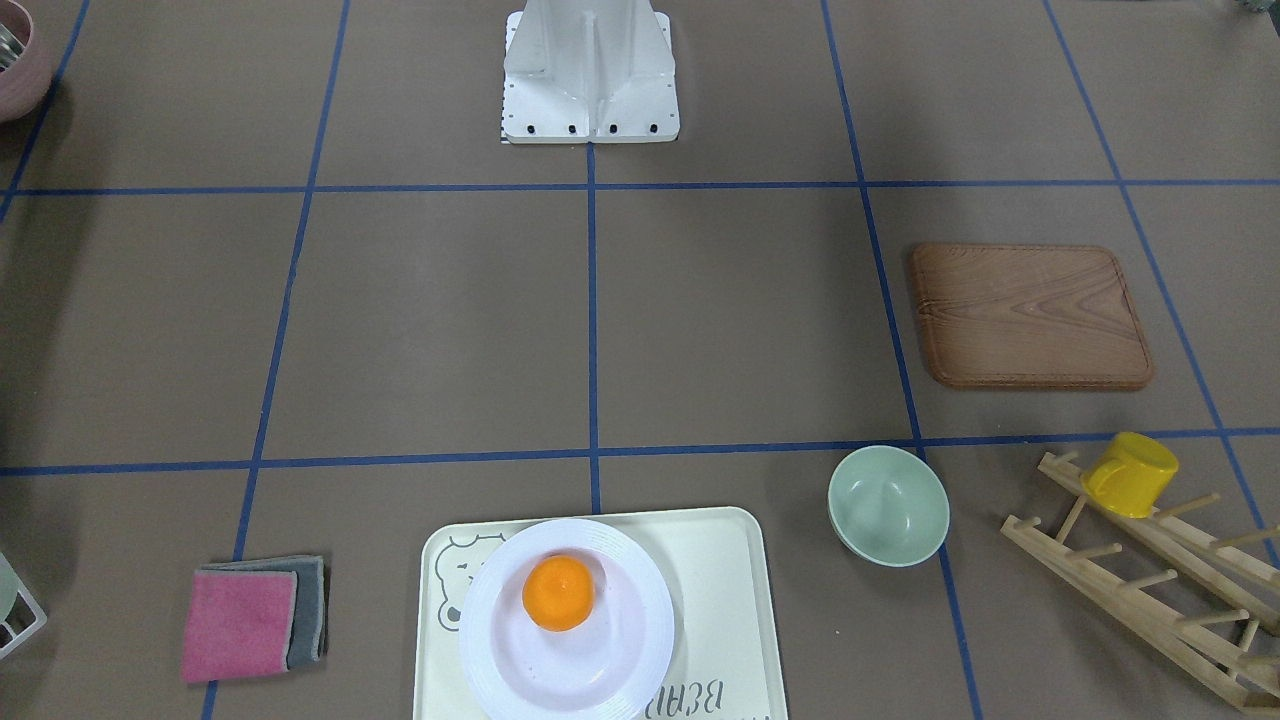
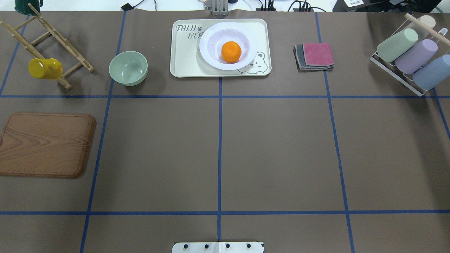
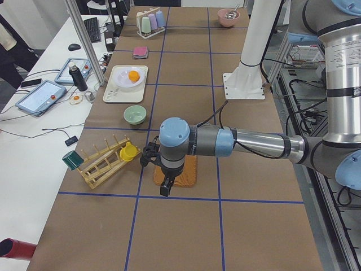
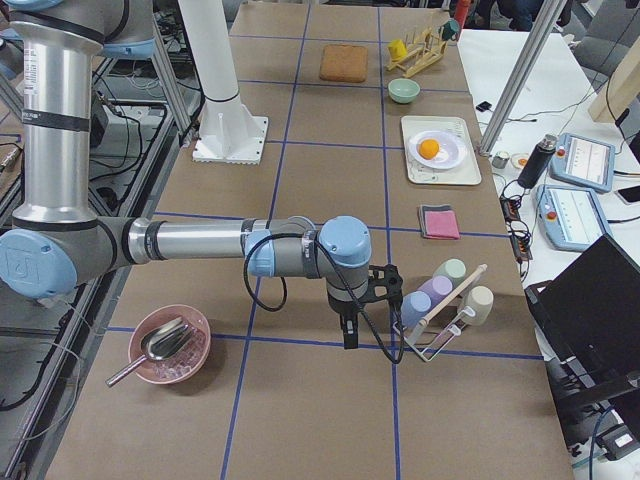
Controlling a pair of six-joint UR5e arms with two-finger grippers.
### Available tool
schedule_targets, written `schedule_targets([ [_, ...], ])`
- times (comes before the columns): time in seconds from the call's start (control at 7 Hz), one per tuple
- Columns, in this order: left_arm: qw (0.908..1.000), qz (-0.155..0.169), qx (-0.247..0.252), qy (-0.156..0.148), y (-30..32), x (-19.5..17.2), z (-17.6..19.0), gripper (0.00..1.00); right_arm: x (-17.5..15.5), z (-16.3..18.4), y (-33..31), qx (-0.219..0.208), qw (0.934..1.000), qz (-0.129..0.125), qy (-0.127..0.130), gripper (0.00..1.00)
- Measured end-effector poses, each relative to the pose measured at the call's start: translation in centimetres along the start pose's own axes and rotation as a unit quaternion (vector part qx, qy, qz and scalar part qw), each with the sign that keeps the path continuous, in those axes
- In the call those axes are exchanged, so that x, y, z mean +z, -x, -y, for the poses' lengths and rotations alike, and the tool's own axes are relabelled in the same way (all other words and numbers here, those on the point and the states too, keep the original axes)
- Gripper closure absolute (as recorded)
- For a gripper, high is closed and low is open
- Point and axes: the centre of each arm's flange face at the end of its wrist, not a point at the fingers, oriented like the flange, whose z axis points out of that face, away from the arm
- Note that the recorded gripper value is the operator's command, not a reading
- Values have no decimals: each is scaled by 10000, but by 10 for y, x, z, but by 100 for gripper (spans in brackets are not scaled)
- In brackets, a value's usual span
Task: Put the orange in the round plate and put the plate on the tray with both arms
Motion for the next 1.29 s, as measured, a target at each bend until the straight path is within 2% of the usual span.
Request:
schedule_targets([
  [1.29,10000,-18,-8,15,-1,2,-7,1,1,-4,1,63,9999,117,-1,0],
])
